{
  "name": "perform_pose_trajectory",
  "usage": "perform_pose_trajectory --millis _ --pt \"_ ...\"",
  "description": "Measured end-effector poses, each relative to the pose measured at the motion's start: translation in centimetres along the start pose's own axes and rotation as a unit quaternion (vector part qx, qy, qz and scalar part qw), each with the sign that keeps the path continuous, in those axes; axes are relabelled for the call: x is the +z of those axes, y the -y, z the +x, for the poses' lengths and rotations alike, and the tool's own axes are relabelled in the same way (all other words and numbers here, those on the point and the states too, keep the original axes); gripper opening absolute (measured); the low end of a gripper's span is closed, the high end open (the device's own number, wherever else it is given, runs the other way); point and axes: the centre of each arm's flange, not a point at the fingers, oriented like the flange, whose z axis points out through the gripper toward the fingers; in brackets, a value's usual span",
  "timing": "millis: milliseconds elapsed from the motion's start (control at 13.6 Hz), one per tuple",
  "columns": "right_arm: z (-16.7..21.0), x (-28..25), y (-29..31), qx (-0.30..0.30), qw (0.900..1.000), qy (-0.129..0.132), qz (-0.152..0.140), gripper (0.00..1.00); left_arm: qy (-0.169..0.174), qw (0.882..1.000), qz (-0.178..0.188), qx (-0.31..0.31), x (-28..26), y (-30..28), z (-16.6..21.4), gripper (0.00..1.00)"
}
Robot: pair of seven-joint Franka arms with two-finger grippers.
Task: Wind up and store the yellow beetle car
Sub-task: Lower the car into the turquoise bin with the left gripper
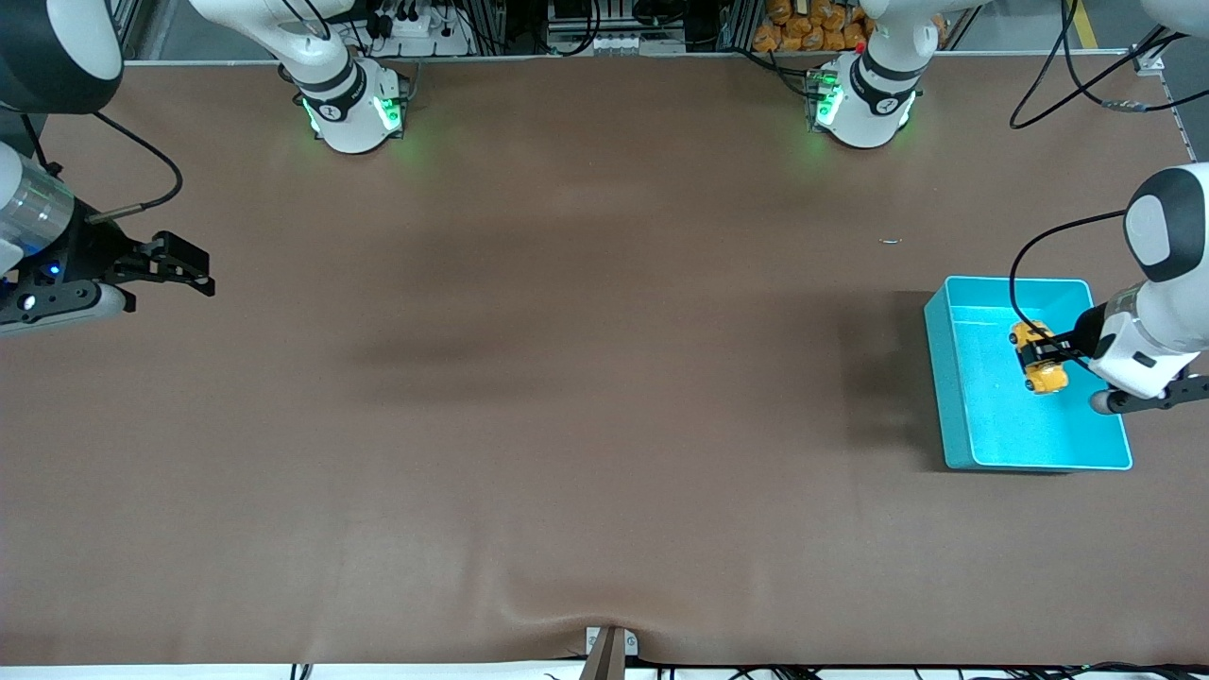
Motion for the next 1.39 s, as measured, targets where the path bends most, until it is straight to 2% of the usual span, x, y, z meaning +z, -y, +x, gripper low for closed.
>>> perform_pose_trajectory --millis 220,366,806,1026,1393 --pt "0.0 -0.3 -0.3 0.022 1.000 -0.003 0.000 1.00 -0.001 0.998 -0.005 0.066 1.2 1.8 0.3 0.46" --pt "-0.2 -0.6 -0.8 0.030 1.000 -0.002 -0.001 1.00 -0.009 0.996 -0.006 0.085 2.1 3.2 0.7 0.46" --pt "-1.4 -1.6 -2.7 0.048 0.999 0.008 0.001 1.00 -0.026 0.996 -0.010 0.088 7.2 4.4 2.1 0.46" --pt "-1.4 -1.6 -3.0 0.051 0.999 0.008 0.001 1.00 -0.022 0.996 -0.014 0.081 10.0 5.2 2.5 0.46" --pt "-1.4 -1.7 -2.9 0.050 0.999 0.007 0.001 1.00 -0.034 0.996 -0.012 0.077 14.6 6.5 1.3 0.46"
